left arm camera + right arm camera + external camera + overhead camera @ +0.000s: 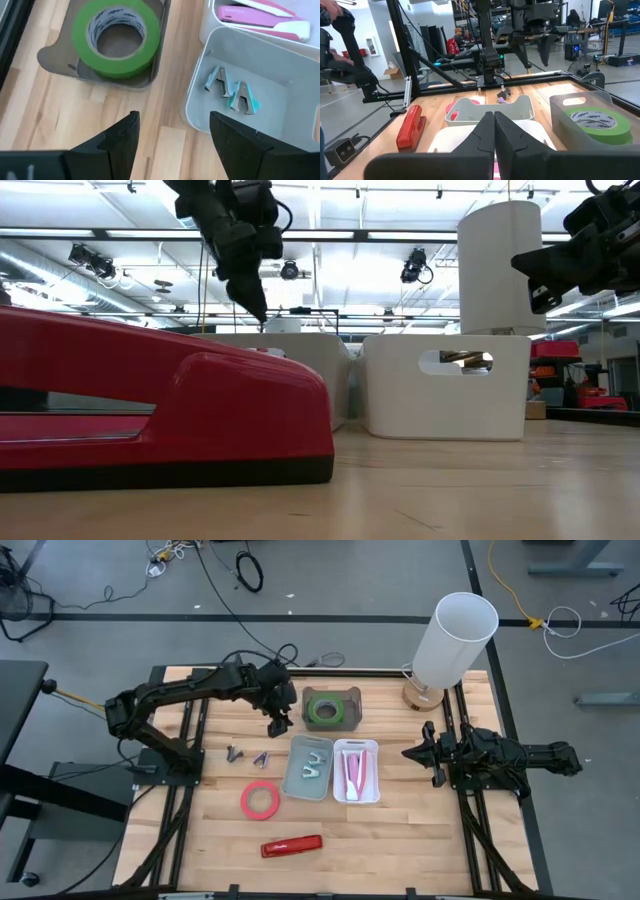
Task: Pick and place Stapler, Stapler remover, tape
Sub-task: Put the purple staple remover in the gray bin
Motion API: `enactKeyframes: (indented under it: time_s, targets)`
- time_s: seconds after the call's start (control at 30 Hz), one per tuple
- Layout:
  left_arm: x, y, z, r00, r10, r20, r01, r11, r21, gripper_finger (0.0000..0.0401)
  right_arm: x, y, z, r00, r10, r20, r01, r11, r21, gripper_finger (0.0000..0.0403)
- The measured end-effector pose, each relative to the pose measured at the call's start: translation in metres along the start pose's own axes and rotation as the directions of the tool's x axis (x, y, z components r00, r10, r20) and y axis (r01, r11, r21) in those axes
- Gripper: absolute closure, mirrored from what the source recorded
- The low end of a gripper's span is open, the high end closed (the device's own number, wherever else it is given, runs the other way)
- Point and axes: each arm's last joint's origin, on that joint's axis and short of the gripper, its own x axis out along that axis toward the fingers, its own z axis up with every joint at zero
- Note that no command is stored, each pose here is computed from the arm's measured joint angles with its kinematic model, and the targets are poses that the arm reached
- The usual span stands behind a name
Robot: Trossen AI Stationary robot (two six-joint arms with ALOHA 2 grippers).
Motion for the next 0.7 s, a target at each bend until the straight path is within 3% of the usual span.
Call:
enactKeyframes:
  time_s: [0.5,0.7]
  targets:
    - [0.008,-0.018,-0.053,0.999,0.050,-0.016,-0.051,0.996,-0.076,0.0158,0.000,0.000,0.000,1.000,-0.001,0.000,0.001,1.000,0.000,0.0399]
    - [0.016,-0.028,-0.075,0.996,0.070,-0.055,-0.079,0.982,-0.174,0.0158,0.000,0.000,0.000,1.000,-0.002,0.000,0.002,1.000,0.000,0.0399]
